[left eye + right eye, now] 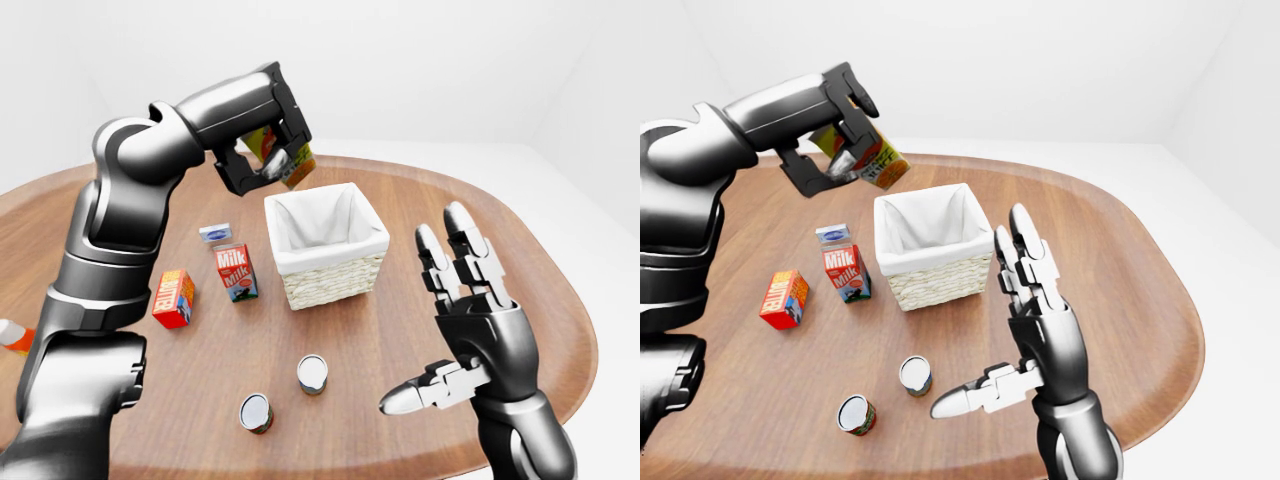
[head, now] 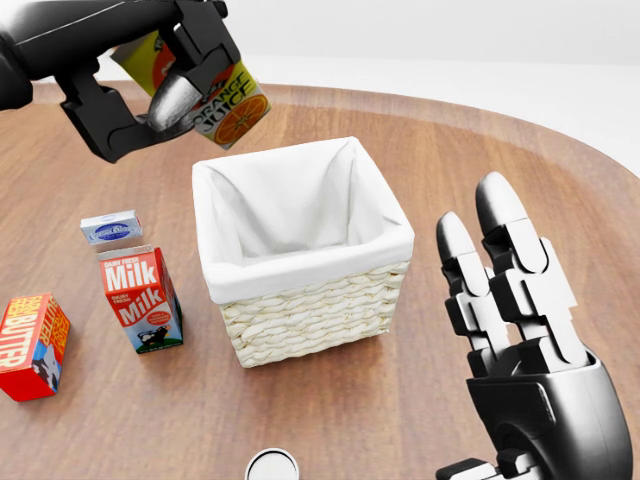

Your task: Pick up the orange juice, and put it in the basket.

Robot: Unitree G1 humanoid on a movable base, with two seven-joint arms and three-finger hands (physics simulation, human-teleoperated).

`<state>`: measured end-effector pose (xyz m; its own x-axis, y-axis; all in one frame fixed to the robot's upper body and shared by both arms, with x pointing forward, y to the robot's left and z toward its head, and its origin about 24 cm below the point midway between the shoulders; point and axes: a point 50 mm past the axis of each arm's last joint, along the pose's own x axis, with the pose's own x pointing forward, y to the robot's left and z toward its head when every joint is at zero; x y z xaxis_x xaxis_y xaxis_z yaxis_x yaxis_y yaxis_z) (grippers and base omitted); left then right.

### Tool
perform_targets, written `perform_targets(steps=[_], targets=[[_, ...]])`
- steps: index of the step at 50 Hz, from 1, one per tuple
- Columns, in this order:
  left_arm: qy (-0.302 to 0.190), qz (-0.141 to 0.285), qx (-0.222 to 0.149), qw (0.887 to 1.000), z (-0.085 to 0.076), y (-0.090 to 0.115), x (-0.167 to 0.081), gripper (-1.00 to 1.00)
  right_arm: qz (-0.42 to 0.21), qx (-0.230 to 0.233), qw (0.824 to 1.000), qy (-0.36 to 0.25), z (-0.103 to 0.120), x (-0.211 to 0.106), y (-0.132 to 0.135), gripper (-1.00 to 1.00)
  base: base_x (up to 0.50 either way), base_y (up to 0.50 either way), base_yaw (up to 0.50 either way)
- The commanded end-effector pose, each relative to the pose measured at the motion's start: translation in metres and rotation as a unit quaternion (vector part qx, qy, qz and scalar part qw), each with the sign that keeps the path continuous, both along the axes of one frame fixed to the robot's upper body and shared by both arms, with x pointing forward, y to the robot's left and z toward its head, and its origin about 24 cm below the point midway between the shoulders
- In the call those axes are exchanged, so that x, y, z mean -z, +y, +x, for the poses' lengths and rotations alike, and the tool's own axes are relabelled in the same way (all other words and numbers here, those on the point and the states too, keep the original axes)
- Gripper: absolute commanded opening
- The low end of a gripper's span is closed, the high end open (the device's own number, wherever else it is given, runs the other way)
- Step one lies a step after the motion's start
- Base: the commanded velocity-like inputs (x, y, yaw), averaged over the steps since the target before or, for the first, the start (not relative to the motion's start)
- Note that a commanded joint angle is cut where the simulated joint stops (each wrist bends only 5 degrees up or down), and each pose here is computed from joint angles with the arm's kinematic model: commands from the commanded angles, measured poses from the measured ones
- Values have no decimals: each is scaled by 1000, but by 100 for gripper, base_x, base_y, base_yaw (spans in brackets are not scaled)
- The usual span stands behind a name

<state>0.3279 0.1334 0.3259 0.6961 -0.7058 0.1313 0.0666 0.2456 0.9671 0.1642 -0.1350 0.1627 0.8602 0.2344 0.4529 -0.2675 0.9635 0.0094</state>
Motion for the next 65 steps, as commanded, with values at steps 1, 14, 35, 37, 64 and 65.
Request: perform_targets(steps=[1,14,35,37,64,65], targets=[[45,-51,-38,997,33,-9,6,-100,0,-2,1000,-2,-1,-1,1,100,0,0,0],[87,-57,-98,990,57,-4,16,-100,1,0,1000,-2,0,-1,0,100,0,0,0],[97,-18,-108,989,65,-25,17,-100,2,1,1000,-2,1,-1,-1,100,0,0,0],[96,-17,-106,990,65,-29,14,-100,2,1,1000,-2,1,-1,-1,100,0,0,0],[43,129,-250,959,89,-25,49,-100,4,2,1000,-6,-1,-2,-3,100,0,0,0],[26,135,-260,956,90,-24,51,-100,3,2,1000,-4,0,-1,-3,100,0,0,0]])
